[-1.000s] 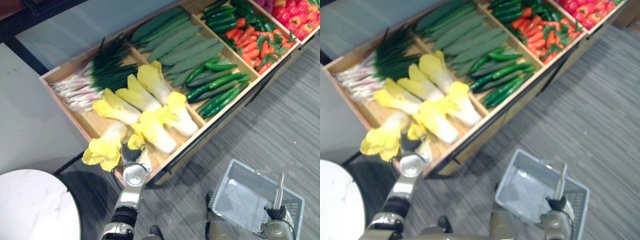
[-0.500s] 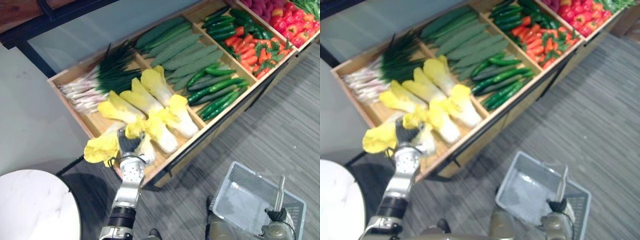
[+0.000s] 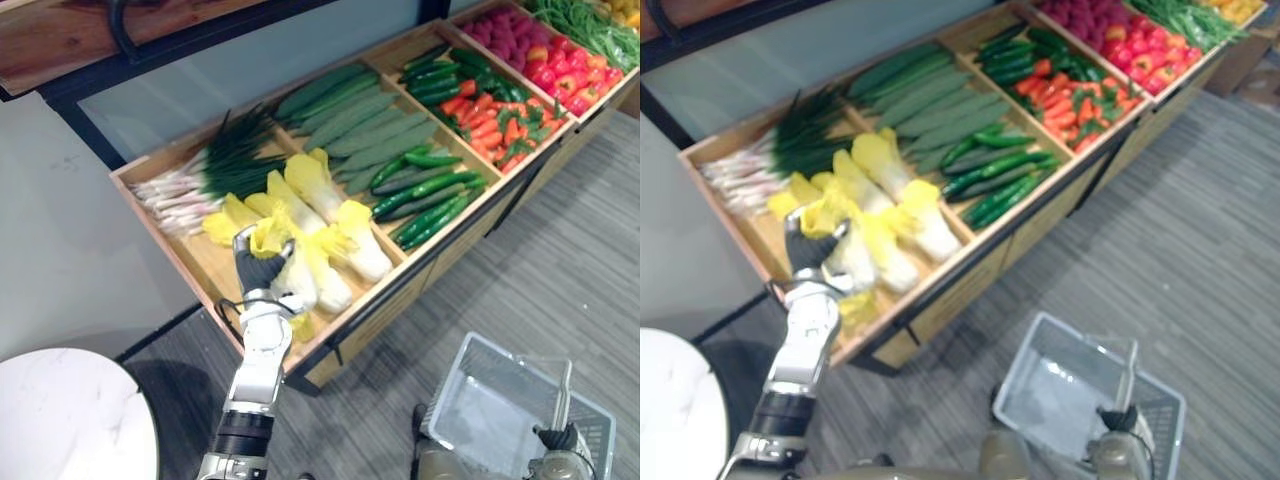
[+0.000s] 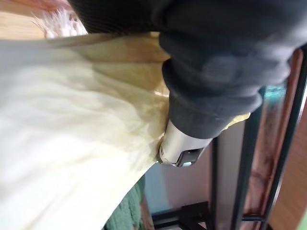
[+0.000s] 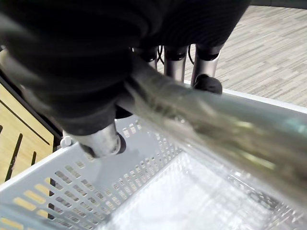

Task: Pick vegetable in the basket

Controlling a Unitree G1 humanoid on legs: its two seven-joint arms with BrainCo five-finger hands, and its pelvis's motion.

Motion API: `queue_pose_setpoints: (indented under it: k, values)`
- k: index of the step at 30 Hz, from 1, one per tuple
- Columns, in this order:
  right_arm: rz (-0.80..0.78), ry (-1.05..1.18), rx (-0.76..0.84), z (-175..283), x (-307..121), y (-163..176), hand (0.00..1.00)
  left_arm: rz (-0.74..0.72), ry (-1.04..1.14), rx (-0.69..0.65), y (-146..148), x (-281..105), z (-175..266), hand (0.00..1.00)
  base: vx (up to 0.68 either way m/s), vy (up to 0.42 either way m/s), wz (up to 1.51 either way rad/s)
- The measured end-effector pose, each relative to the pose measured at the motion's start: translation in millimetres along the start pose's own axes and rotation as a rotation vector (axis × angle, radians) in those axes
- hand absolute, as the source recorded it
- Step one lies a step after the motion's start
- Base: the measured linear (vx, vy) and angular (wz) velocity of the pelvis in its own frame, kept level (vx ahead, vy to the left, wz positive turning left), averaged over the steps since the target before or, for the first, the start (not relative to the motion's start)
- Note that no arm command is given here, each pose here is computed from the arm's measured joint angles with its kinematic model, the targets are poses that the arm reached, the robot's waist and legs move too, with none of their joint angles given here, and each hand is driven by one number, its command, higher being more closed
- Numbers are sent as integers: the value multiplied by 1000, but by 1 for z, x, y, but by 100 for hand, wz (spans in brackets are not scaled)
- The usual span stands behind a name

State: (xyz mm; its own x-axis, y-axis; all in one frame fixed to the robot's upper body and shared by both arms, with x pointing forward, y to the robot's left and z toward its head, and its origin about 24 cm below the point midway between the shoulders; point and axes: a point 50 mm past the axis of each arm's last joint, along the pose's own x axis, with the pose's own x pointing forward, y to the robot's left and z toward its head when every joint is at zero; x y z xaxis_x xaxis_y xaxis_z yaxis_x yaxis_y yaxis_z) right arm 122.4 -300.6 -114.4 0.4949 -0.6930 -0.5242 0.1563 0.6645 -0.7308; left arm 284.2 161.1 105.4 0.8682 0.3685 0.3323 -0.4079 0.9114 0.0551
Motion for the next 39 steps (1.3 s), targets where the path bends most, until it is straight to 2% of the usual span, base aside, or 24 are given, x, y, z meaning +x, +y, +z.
queue_pose_setpoints:
  k: [5,12,23,30,39]
  values:
    - [12,-2,1,0,0,1,100,-40,-75,-41,-8,-3,18,100,-3,-1,-1]
    - [47,-53,-42,9,6,-6,100,-197,-222,-184,-31,-15,56,100,-18,-11,-7]
    - [68,-345,-188,58,3,-25,100,-467,-299,-323,-72,-32,85,100,-15,-5,-22]
    - [80,-516,-202,83,-13,-33,100,-579,-303,-335,-90,-45,89,100,-6,-3,-11]
    - [116,-682,-220,98,-37,-41,100,-728,-164,-252,-120,-63,56,100,-9,1,-2]
